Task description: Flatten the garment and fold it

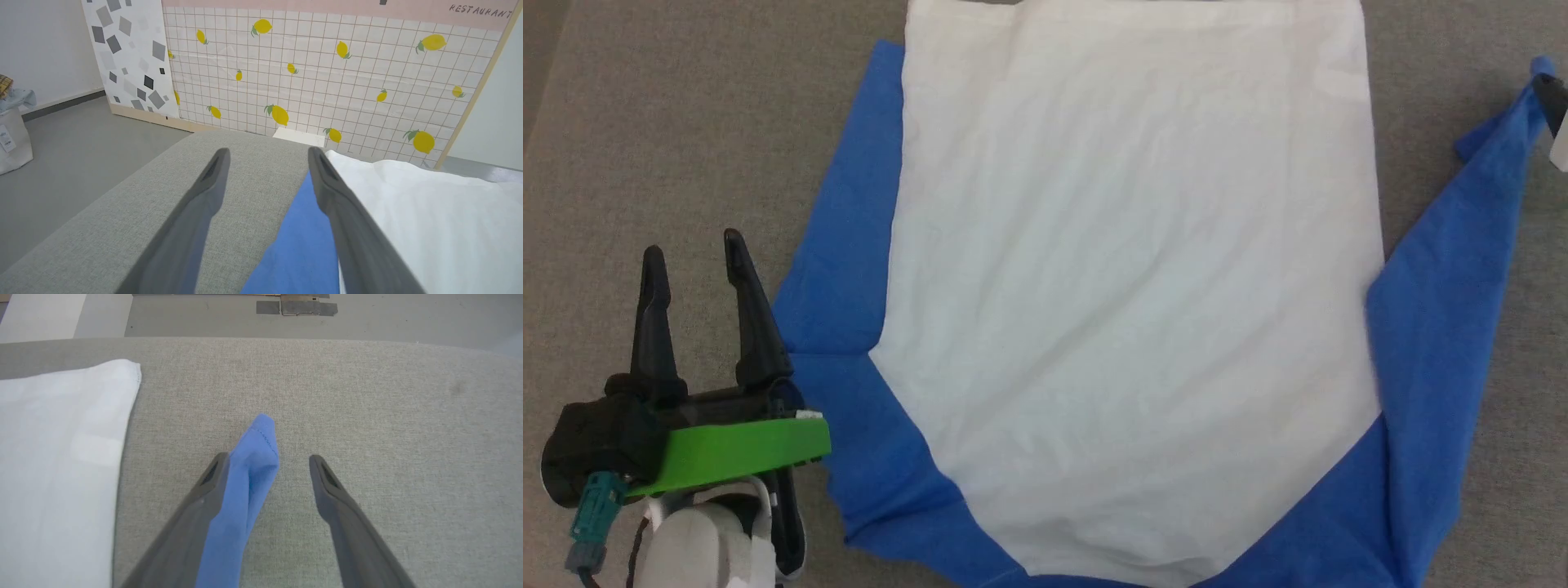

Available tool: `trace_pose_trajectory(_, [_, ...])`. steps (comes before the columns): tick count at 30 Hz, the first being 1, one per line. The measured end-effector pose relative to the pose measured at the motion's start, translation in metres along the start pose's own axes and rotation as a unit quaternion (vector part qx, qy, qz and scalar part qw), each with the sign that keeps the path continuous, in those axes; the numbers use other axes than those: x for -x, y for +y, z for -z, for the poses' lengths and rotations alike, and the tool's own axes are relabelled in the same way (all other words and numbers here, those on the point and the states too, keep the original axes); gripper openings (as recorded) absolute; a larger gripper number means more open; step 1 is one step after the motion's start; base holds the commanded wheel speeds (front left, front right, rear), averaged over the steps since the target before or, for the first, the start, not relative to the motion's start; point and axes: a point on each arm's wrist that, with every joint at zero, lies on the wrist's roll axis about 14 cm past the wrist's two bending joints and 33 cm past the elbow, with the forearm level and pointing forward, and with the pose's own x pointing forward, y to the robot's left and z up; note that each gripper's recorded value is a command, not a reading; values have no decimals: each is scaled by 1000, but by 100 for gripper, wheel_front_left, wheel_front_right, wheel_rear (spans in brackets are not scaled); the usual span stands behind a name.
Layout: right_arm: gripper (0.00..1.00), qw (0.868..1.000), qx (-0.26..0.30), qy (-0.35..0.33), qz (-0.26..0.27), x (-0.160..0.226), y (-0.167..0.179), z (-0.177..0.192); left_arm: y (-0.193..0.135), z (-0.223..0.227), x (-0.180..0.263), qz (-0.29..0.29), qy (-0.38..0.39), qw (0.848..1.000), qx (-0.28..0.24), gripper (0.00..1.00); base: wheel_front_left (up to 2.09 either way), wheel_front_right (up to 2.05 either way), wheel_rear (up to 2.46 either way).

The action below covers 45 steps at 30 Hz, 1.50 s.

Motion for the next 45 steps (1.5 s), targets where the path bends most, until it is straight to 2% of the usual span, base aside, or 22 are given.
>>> trace_pose_trajectory(8, [100, 998, 27, 55, -7, -38, 20, 31, 5, 20, -1, -7, 23, 1000, -11, 100, 0, 0, 0])
trace_pose_trajectory(10, [20, 998, 26, 62, -8, -40, 21, 35, 7, 20, -1, -8, 23, 1000, -17, 100, 0, 0, 0])
trace_pose_trajectory(11, [0, 998, 24, 62, -8, -40, 21, 34, 6, 20, -1, -8, 22, 1000, -16, 100, 0, 0, 0])
trace_pose_trajectory(14, [0, 998, 16, 53, -8, -36, 18, 30, 5, 19, 0, -6, 21, 1000, -12, 100, 0, 0, 0])
trace_pose_trajectory(19, [0, 1000, -3, -2, -18, -22, 19, 6, 5, 10, 1, -3, 11, 1000, -8, 100, 0, 0, 0])
trace_pose_trajectory(22, [0, 998, -12, -60, -35, -4, 22, -20, 5, 1, 4, -2, 1, 1000, -3, 100, 0, 0, 0])
trace_pose_trajectory(27, [0, 990, -16, -125, -68, 35, 27, -37, 10, -17, 12, -6, -18, 1000, 2, 100, 0, 0, 0])
trace_pose_trajectory(31, [0, 977, -10, -176, -120, 82, 48, -52, 16, -28, 26, -10, -26, 1000, 6, 100, 0, 0, 0])
trace_pose_trajectory(36, [0, 959, 44, -197, -199, 147, 91, -49, 19, -43, 41, -10, -42, 999, 13, 100, 0, 0, 0])
trace_pose_trajectory(39, [0, 945, 87, -185, -254, 182, 126, -32, 19, -54, 47, -7, -56, 998, 18, 100, 0, 0, 0])
trace_pose_trajectory(45, [0, 918, 151, -121, -345, 217, 193, 22, 16, -71, 55, 2, -79, 997, 26, 100, 0, 0, 0])
